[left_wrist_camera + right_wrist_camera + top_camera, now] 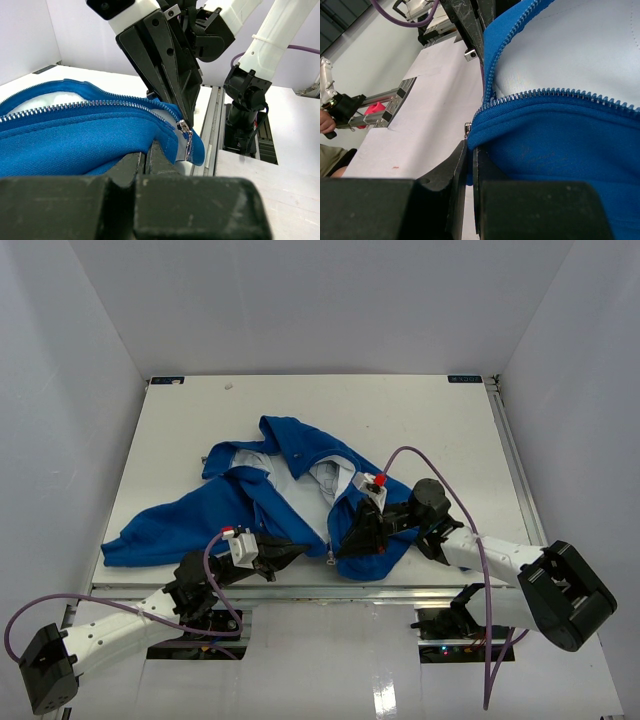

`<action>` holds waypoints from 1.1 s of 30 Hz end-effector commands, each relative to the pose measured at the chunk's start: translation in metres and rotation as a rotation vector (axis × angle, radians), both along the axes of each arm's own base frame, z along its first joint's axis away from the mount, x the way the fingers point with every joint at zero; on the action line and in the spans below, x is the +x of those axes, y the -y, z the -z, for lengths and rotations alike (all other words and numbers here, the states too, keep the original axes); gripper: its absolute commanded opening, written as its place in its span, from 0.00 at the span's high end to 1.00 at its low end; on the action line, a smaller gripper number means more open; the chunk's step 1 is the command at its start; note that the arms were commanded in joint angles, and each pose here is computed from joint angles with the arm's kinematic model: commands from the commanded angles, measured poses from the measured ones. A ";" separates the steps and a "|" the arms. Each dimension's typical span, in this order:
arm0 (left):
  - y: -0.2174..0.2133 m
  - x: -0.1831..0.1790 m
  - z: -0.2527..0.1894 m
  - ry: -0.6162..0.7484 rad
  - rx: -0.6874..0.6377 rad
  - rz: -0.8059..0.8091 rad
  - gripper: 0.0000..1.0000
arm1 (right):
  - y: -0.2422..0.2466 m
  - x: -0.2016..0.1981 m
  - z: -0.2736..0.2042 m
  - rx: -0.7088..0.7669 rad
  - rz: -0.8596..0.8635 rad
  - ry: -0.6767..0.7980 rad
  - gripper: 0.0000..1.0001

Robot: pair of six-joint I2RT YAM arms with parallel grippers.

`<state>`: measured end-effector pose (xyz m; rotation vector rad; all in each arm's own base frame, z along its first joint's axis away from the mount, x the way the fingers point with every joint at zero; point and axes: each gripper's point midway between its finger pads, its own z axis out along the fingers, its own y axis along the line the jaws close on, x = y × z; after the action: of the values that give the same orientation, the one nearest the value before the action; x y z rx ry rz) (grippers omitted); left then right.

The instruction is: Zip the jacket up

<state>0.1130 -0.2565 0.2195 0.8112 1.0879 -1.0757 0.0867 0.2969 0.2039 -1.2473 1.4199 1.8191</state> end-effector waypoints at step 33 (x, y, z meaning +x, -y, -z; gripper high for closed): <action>-0.003 -0.009 0.038 -0.020 0.035 0.034 1.00 | -0.002 0.001 -0.014 0.060 -0.018 0.025 0.92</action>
<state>0.1114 -0.2557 0.2259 0.8023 1.0607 -1.0838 0.0882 0.2992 0.2087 -1.2288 1.4093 1.8452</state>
